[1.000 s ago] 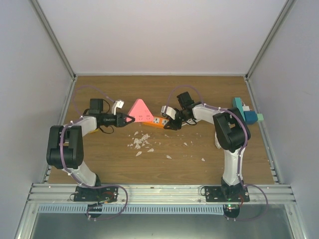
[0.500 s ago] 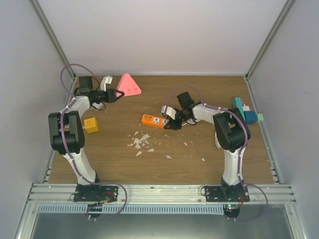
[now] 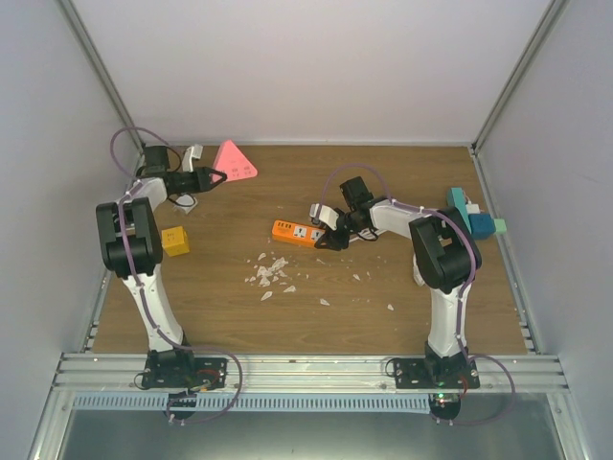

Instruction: Pull the plug off the socket

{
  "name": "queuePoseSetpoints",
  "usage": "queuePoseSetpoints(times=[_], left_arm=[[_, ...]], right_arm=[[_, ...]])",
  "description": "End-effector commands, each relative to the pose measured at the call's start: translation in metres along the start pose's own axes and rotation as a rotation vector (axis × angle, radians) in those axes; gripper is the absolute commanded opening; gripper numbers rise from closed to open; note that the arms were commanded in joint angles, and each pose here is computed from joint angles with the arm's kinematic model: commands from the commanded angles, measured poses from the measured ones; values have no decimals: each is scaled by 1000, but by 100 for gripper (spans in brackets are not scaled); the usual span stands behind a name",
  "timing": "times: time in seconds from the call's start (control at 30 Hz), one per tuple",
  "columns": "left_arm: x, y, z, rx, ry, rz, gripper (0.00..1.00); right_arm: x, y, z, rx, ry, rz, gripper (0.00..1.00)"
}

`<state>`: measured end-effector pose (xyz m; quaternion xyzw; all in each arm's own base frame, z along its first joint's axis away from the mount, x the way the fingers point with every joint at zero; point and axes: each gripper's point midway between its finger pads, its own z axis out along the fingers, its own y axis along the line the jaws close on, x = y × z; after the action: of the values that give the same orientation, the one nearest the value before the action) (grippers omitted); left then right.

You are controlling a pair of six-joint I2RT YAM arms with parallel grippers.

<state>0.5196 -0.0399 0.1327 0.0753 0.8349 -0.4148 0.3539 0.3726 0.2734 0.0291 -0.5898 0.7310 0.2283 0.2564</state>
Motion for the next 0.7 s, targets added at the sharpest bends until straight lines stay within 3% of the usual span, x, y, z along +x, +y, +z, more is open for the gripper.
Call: queuePoseSetpoints(times=[0.0,0.4,0.57,0.67], left_arm=[[-20,14,-8,24,-57,-10,0],[-17,56,2,-39,-37,-45,1],[-20,68,3,-74,-33,-73,11],[-21,72,2,-91,-33,-77,22]], right_arm=[[48,4,13,-10,151,67,10],[46,5,15,-12,155,64,10],[46,5,15,-13,158,63,10],[45,5,15,-12,160,61,10]])
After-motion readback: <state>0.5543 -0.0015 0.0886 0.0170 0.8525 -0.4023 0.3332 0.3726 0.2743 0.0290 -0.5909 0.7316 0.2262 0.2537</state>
